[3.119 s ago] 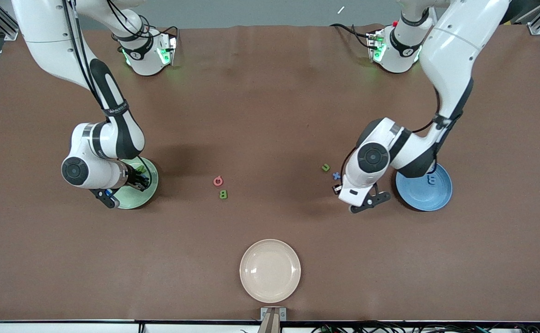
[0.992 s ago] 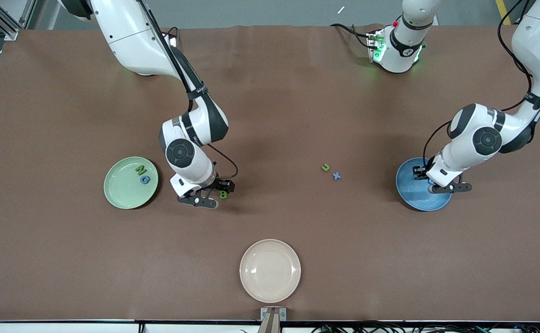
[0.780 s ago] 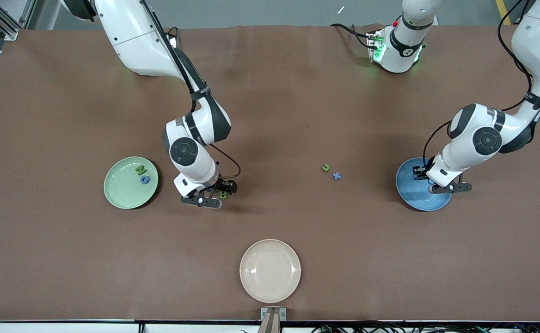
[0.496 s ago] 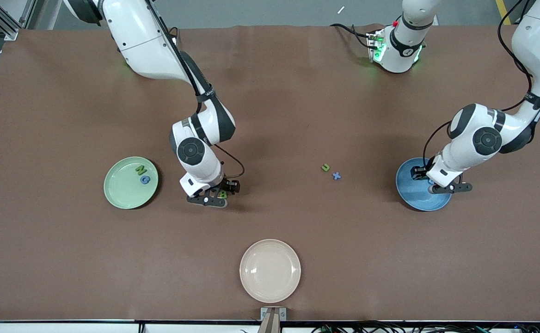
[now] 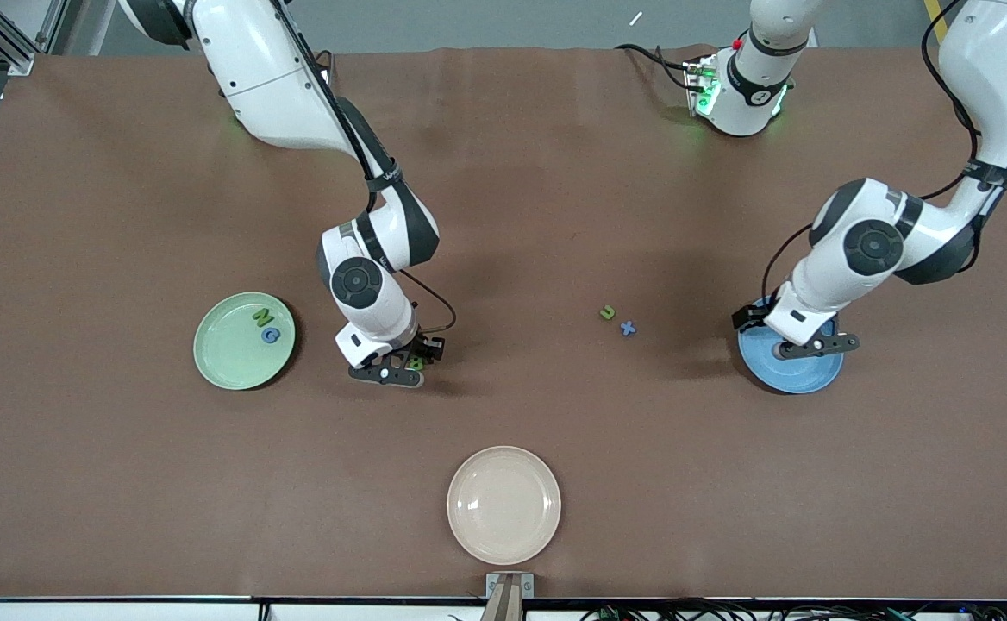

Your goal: Sort upper and lower case letters into plates

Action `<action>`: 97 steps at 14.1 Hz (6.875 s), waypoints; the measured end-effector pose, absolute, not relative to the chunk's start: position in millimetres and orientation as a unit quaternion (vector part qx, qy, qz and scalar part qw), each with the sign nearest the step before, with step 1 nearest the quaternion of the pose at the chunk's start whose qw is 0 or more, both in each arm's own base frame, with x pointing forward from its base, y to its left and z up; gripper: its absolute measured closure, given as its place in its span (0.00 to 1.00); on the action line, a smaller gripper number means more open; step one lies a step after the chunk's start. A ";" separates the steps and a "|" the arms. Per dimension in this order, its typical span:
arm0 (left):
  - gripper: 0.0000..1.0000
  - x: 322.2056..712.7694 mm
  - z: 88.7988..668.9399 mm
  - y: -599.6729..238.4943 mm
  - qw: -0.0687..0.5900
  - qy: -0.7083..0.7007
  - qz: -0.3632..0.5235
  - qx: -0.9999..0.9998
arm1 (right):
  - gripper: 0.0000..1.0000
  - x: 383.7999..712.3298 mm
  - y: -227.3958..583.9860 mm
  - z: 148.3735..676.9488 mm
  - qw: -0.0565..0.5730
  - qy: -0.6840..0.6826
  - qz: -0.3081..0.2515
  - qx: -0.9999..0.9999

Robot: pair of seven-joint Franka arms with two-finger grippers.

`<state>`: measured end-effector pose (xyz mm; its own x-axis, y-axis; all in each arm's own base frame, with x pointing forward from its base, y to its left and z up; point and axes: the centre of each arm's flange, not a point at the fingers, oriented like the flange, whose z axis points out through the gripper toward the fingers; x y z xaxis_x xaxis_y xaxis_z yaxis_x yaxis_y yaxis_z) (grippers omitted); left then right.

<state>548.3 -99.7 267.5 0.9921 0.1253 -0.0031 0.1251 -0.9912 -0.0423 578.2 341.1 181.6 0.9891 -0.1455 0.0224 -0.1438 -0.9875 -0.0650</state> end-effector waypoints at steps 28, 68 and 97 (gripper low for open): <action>0.04 541.7 180.7 -287.5 -0.006 -0.174 0.048 -0.984 | 0.75 606.9 54.9 237.4 -0.001 -0.021 0.133 -0.991; 0.73 547.7 184.3 -271.9 0.001 -0.191 0.037 -0.981 | 0.00 547.9 282.1 204.0 0.017 0.191 0.049 -0.980; 0.73 603.1 191.0 -12.6 0.023 -0.049 0.044 -0.998 | 0.84 534.7 328.7 176.1 0.027 0.197 0.003 -0.980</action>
<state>603.1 -12.6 191.0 0.9914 0.0992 -0.0854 0.0953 -0.9942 -0.0496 534.7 328.7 176.1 0.9222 -0.3864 -0.0167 -0.3868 -0.9207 -0.0519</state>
